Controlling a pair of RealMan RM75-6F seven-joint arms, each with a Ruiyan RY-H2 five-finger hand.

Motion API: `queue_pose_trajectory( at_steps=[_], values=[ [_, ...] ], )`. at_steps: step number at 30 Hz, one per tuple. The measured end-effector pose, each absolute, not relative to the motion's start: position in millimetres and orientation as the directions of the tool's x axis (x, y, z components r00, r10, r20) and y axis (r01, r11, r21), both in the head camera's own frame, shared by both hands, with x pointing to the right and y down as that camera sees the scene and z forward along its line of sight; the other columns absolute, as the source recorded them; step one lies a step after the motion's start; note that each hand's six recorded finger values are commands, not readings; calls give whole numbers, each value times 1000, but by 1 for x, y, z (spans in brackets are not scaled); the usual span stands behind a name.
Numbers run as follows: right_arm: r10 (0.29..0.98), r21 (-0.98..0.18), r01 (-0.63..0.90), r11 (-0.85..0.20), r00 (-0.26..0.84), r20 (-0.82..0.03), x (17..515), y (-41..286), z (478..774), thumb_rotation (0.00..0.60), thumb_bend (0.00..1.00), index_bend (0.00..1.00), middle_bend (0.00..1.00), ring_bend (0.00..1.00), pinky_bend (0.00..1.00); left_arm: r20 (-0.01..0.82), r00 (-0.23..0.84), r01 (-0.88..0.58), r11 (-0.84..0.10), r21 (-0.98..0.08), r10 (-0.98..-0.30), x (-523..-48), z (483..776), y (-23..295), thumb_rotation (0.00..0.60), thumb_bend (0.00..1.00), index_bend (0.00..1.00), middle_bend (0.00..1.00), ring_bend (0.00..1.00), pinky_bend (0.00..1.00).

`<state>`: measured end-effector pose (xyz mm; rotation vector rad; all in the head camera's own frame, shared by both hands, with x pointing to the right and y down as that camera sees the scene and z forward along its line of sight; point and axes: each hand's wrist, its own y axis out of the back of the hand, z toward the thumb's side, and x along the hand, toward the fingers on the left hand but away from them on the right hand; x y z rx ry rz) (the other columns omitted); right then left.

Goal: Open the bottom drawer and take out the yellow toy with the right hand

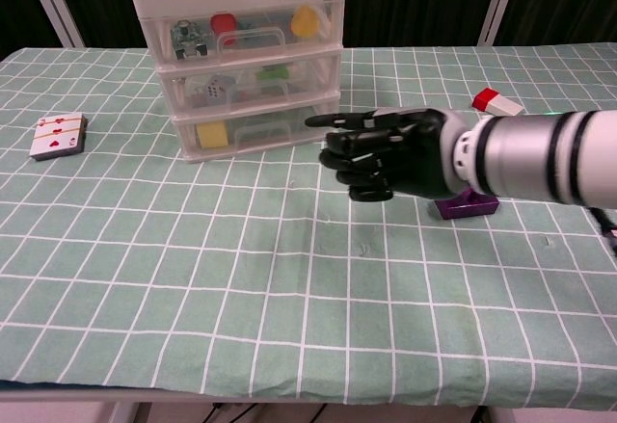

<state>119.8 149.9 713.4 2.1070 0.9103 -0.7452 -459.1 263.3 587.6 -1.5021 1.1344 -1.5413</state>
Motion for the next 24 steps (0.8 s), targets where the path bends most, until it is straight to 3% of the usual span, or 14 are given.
queue_pose_trajectory(
  at_steps=[4, 9, 24],
  values=[
    [320, 443, 787, -429, 591, -741, 85, 145, 735, 600, 645, 46, 772, 854, 919, 389, -90, -99, -381, -919, -917, -461, 589, 262, 600, 48, 315, 192, 165, 189],
    [305, 468, 797, -382, 587, -750, 61, 139, 747, 600, 651, 30, 772, 853, 919, 389, -88, -102, -381, -919, -917, -461, 590, 259, 600, 47, 316, 192, 165, 189],
    [307, 415, 817, -400, 546, -779, 38, 124, 767, 600, 653, 29, 771, 854, 919, 391, -92, -106, -382, -918, -916, -464, 591, 258, 600, 47, 318, 192, 166, 189]
  ],
)
